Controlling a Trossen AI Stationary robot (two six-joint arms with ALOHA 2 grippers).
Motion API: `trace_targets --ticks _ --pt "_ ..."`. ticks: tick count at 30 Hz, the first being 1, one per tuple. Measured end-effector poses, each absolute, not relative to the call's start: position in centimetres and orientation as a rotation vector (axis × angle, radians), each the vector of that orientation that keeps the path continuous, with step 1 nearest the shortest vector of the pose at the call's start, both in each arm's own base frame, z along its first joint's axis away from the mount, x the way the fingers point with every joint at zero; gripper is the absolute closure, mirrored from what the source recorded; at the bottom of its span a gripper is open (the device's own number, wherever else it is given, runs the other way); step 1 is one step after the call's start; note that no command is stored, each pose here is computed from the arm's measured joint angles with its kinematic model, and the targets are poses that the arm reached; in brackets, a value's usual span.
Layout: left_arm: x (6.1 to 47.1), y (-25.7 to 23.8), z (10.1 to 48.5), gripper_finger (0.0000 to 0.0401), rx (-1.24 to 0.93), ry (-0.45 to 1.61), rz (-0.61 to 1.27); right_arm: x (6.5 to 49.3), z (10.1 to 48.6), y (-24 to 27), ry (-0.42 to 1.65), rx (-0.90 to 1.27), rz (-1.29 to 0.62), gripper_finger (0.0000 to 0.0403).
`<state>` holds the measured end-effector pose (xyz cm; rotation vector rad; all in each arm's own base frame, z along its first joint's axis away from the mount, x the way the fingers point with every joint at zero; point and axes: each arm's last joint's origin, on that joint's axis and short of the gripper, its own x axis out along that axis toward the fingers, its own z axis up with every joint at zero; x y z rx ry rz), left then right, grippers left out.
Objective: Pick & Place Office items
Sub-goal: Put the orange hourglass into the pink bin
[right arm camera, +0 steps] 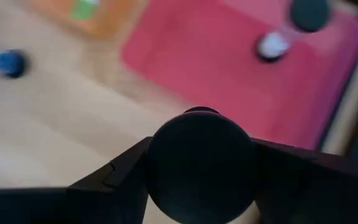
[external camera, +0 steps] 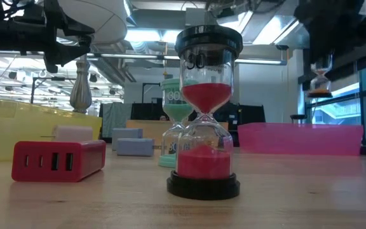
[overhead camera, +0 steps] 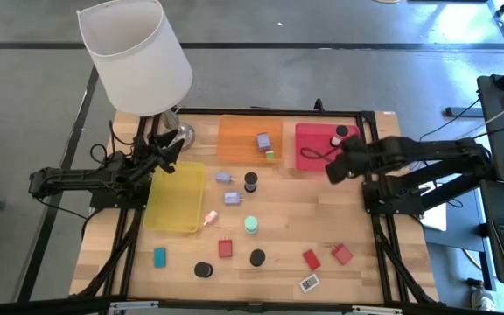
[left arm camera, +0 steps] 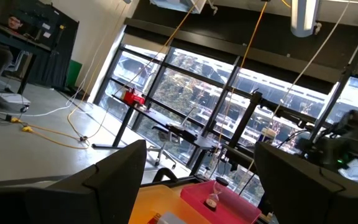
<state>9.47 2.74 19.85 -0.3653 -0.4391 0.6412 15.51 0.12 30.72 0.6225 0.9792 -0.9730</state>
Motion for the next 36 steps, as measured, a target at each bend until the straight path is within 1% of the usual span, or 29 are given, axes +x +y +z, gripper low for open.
trace_targets --ticks 3,9,11,15,17,23,25,31,36 --pt "9.5 2.7 19.9 0.0107 -0.365 -0.439 0.642 15.0 30.8 -1.7 0.993 0.614 -1.068 0.0171" --pt "9.5 2.7 19.8 0.0107 -0.365 -0.439 0.641 15.2 30.1 -4.3 1.018 0.627 -1.174 0.0191" --pt "9.5 2.7 19.8 0.0107 -0.365 -0.439 0.641 15.3 29.4 -4.8 1.02 0.632 -1.178 0.019" --pt "9.5 2.7 19.8 0.0107 -0.365 -0.439 0.641 15.5 27.0 -5.5 1.031 0.679 -1.171 0.0171" --pt "9.5 2.7 19.9 0.0107 -0.365 -0.439 0.641 15.5 25.8 -5.8 1.036 0.711 -1.172 0.0168" --pt "9.5 2.7 19.9 0.0107 -0.365 -0.439 0.641 15.4 22.9 -6.7 1.009 0.771 -1.164 0.0189" --pt "9.5 2.7 19.9 0.0107 -0.365 -0.439 0.641 15.2 22.3 -7.0 1.004 0.775 -1.173 0.0188" --pt "9.5 2.7 19.8 0.0107 -0.365 -0.439 0.642 14.5 20.7 -8.1 1.013 0.769 -1.2 0.0165" --pt "9.5 2.7 19.8 0.0107 -0.365 -0.439 0.641 14.4 19.9 -8.9 0.975 0.786 -1.193 0.0178"
